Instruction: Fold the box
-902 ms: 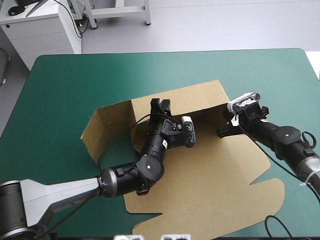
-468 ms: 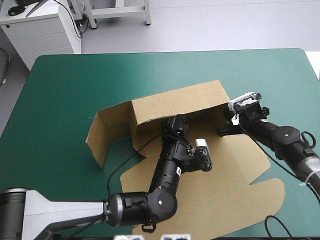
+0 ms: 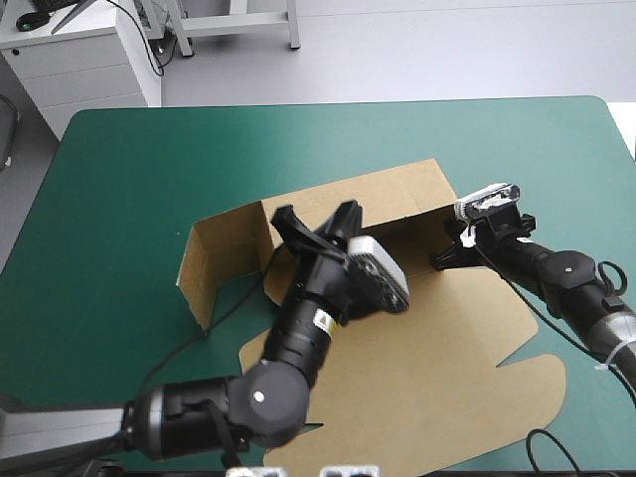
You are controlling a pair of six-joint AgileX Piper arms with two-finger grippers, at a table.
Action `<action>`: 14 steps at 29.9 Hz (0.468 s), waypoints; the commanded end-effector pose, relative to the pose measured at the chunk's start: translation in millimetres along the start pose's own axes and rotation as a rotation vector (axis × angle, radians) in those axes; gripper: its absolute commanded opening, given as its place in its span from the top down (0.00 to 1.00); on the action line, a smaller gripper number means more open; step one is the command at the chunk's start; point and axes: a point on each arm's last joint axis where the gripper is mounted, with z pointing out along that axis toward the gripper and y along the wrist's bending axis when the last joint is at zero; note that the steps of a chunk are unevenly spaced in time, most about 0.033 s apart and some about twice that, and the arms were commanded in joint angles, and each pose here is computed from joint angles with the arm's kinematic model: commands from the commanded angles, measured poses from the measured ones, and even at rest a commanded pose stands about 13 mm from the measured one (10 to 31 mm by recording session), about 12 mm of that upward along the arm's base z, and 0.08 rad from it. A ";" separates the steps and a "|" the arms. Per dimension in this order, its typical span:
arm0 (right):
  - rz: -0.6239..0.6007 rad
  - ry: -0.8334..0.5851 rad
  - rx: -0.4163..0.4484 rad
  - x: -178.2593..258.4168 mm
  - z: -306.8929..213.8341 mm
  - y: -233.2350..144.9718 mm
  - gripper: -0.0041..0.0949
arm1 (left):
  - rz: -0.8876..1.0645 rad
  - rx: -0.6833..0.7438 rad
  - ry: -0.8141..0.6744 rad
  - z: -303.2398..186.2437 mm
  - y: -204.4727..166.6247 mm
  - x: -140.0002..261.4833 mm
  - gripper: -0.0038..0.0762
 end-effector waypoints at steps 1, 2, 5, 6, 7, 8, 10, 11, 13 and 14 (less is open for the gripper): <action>0.010 -0.066 0.005 -19.4 -15.2 0.7 0.96 | -0.099 -0.101 0.011 2.5 69.6 1.2 0.94; 0.024 -0.067 -0.001 -23.0 -18.0 1.2 0.96 | -0.124 -0.127 0.036 7.2 83.8 7.0 0.94; 0.038 -0.048 -0.038 -38.0 -27.5 3.7 0.96 | -0.172 -0.218 0.095 20.4 121.2 28.8 0.94; 0.042 -0.024 -0.050 -42.8 -30.5 4.3 0.96 | -0.188 -0.247 0.120 24.4 133.2 38.3 0.94; 0.068 0.000 -0.057 -46.6 -33.0 4.5 0.96 | -0.211 -0.261 0.136 26.6 142.7 46.3 0.94; 0.074 0.031 -0.060 -51.6 -36.6 4.2 0.96 | -0.259 -0.274 0.180 30.6 155.1 60.2 0.94; 0.082 0.086 -0.054 -60.1 -43.7 3.0 0.96 | -0.325 -0.269 0.234 35.0 168.3 80.1 0.94; 0.084 0.112 -0.052 -65.1 -48.1 2.6 0.96 | -0.360 -0.271 0.264 36.8 176.7 92.2 0.94; 0.093 0.152 -0.057 -74.6 -56.8 2.7 0.96 | -0.407 -0.291 0.319 39.4 193.4 116.3 0.94; 0.109 0.168 -0.072 -81.6 -62.9 4.1 0.96 | -0.441 -0.303 0.356 39.6 202.2 130.5 0.94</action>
